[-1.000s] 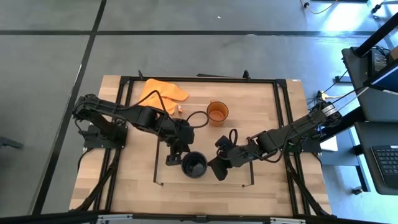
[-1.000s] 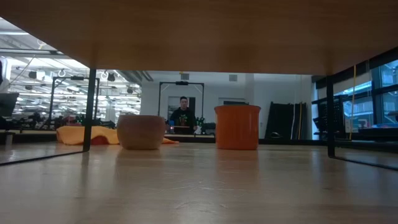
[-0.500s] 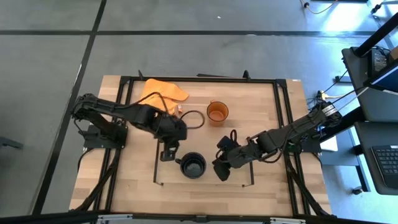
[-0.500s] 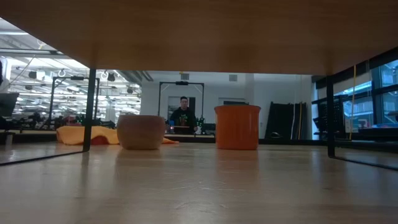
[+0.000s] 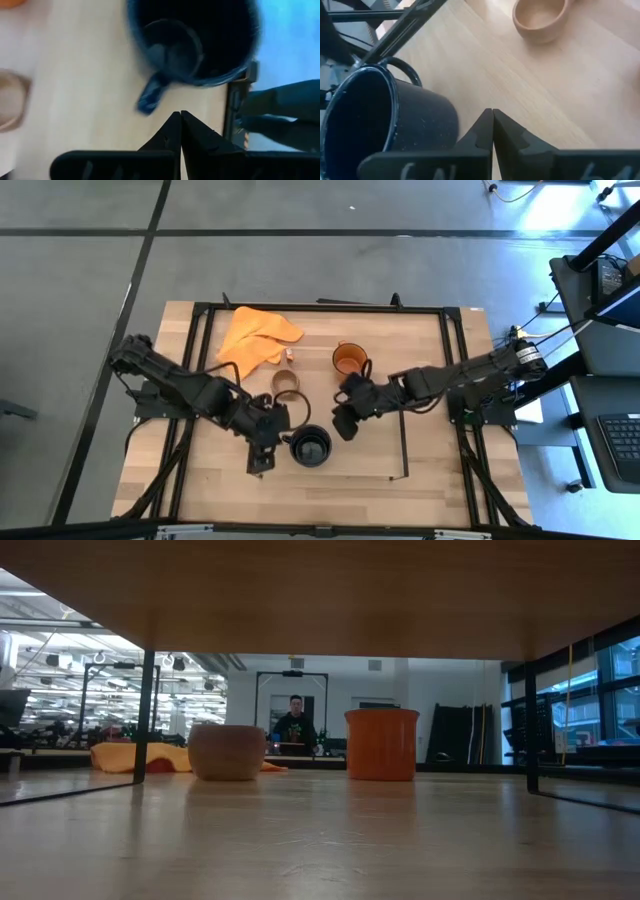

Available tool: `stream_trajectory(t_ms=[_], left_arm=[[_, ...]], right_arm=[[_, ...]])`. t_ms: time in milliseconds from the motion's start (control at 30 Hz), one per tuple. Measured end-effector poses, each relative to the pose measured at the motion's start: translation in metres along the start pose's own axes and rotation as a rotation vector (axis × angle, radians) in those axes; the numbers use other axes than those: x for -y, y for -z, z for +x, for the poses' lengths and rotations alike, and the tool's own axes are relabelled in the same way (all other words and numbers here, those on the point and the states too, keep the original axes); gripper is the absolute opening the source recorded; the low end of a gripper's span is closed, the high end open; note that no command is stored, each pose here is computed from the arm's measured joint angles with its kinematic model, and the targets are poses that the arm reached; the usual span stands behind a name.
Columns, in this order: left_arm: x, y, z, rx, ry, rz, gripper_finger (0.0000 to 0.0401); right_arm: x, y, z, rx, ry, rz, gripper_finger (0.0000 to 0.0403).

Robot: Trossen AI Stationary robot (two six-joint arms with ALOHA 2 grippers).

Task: Stack small to large cups/mugs on shelf
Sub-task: Put the dark blue mug on the shelf

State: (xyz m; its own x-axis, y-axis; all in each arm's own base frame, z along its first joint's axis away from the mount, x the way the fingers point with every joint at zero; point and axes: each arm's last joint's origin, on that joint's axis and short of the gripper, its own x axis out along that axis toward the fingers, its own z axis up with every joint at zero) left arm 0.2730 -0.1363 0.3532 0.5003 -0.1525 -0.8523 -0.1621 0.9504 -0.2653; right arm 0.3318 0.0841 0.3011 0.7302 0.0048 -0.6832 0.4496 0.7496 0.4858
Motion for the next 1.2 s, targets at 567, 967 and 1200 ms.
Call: stream_trajectory(t_ms=[567,967,1200], left_arm=[[0.003,-0.006,0.039,-0.026,-0.103,-0.013,0.0004],[-0.015,-0.022,0.040,-0.001,-0.119,0.037,0.0002],[-0.025,-0.030,0.040,-0.001,-0.103,0.070,0.0003]], right_arm=[[-0.013,0.003,-0.002,0.030,-0.092,-0.020,0.0012],[-0.021,0.006,-0.005,0.089,-0.108,0.027,0.0012],[-0.028,0.013,-0.005,0.081,-0.133,0.058,0.0012]])
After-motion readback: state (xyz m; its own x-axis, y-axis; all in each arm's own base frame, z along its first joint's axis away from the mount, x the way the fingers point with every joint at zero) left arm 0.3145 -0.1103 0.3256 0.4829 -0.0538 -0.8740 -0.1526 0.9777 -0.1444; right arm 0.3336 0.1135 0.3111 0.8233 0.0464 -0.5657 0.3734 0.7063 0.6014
